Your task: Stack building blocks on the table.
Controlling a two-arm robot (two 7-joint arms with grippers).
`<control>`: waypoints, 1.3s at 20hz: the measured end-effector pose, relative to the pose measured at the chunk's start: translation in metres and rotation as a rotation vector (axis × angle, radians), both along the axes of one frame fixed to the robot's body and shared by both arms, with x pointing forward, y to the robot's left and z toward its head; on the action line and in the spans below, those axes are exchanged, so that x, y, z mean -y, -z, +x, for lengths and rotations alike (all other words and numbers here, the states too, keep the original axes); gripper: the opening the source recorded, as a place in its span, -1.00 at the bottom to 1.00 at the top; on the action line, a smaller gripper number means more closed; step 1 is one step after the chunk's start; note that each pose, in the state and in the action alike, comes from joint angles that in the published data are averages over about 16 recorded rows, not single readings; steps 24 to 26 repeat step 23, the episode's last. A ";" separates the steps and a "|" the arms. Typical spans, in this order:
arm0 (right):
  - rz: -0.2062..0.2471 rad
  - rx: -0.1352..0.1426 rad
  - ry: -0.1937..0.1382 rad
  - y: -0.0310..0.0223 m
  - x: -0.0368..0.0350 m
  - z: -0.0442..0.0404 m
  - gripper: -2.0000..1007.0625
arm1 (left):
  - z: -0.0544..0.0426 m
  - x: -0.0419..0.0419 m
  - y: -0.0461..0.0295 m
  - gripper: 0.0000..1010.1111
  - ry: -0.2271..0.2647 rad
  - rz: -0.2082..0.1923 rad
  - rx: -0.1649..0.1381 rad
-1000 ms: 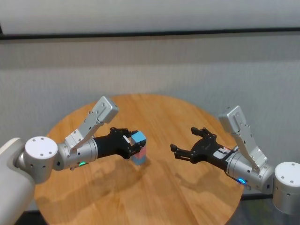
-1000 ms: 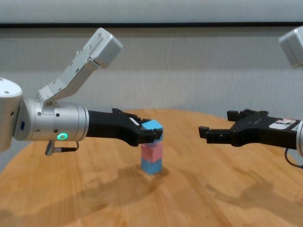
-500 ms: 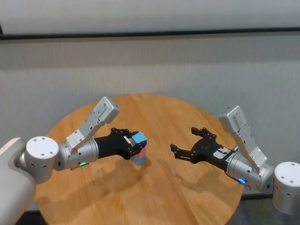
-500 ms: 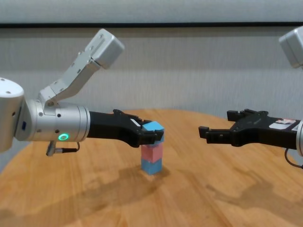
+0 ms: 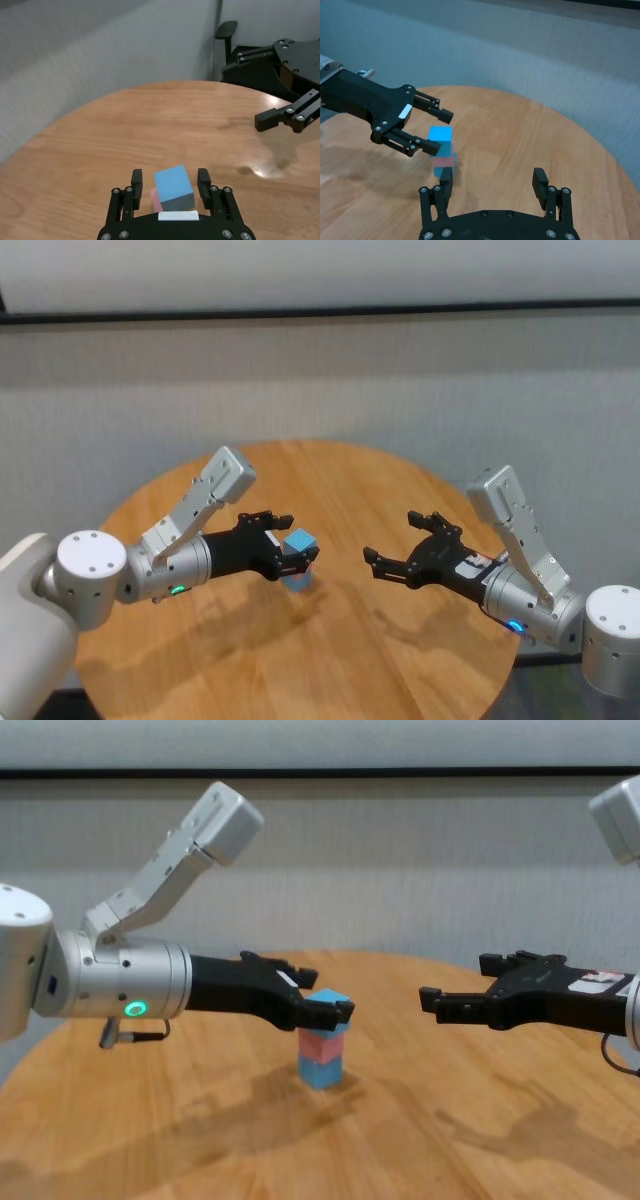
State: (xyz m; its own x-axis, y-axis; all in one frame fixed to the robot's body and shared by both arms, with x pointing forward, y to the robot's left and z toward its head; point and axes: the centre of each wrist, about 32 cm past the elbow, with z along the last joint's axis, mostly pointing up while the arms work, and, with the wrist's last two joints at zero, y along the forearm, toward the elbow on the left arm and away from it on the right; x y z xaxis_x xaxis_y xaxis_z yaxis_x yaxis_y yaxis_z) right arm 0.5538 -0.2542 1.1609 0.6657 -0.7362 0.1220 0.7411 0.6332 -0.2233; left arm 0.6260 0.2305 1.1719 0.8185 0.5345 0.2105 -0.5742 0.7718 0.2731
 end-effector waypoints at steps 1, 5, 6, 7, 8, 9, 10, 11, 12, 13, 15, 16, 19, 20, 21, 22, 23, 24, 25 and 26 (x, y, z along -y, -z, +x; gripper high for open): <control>0.000 0.000 0.000 0.0000 0.0000 0.0000 0.99 | -0.0005 -0.0011 -0.0017 0.41 -0.004 -0.005 0.005; 0.000 0.000 0.000 0.0000 0.0000 0.0000 0.99 | -0.0046 -0.0091 -0.0101 0.68 -0.030 -0.034 0.030; 0.000 0.000 0.000 0.0000 0.0000 0.0000 0.99 | -0.0064 -0.0123 -0.0125 0.73 -0.040 -0.043 0.037; 0.000 0.000 0.000 0.0000 0.0000 0.0000 0.99 | -0.0085 -0.0157 -0.0149 0.78 -0.051 -0.052 0.045; 0.000 0.000 0.000 0.0000 0.0000 0.0000 0.99 | -0.0107 -0.0194 -0.0173 0.82 -0.062 -0.060 0.054; 0.000 0.000 0.000 0.0000 0.0000 0.0000 0.99 | -0.0132 -0.0232 -0.0197 0.85 -0.072 -0.068 0.061; 0.000 0.000 0.000 0.0000 0.0000 0.0000 0.99 | -0.0157 -0.0269 -0.0220 0.88 -0.082 -0.075 0.069; 0.000 0.000 0.000 0.0000 0.0000 0.0000 0.99 | -0.0182 -0.0305 -0.0243 0.91 -0.092 -0.082 0.076; 0.000 0.000 0.000 0.0000 0.0000 0.0000 0.99 | -0.0206 -0.0339 -0.0265 0.93 -0.101 -0.088 0.083; 0.000 0.000 0.000 0.0000 0.0000 0.0000 0.99 | -0.0230 -0.0371 -0.0286 0.95 -0.110 -0.094 0.089; 0.000 0.000 0.000 0.0000 0.0000 0.0000 0.99 | -0.0273 -0.0429 -0.0320 0.97 -0.125 -0.104 0.100; 0.000 0.000 0.000 0.0000 0.0000 0.0000 0.99 | -0.0292 -0.0455 -0.0334 0.98 -0.132 -0.107 0.105; 0.000 0.000 0.000 0.0000 0.0000 0.0000 0.99 | -0.0334 -0.0511 -0.0355 0.98 -0.148 -0.113 0.113; 0.000 0.000 0.000 0.0000 0.0000 0.0000 0.99 | -0.0345 -0.0526 -0.0357 0.98 -0.152 -0.113 0.114; 0.000 0.000 0.000 0.0000 0.0000 0.0000 0.99 | -0.0355 -0.0539 -0.0357 0.98 -0.155 -0.113 0.115; 0.000 0.000 0.000 0.0000 0.0000 0.0000 0.99 | -0.0361 -0.0546 -0.0357 0.98 -0.156 -0.113 0.116; 0.000 0.000 0.000 0.0000 0.0000 0.0000 0.99 | -0.0365 -0.0550 -0.0356 0.98 -0.156 -0.112 0.116; 0.000 0.000 0.000 0.0000 0.0000 0.0000 0.99 | -0.0365 -0.0550 -0.0356 0.98 -0.156 -0.112 0.116; 0.000 0.000 0.000 0.0000 0.0000 0.0000 0.99 | -0.0365 -0.0550 -0.0356 0.98 -0.156 -0.112 0.116; 0.000 0.000 0.000 0.0000 0.0000 0.0000 0.99 | -0.0365 -0.0550 -0.0356 0.98 -0.156 -0.112 0.116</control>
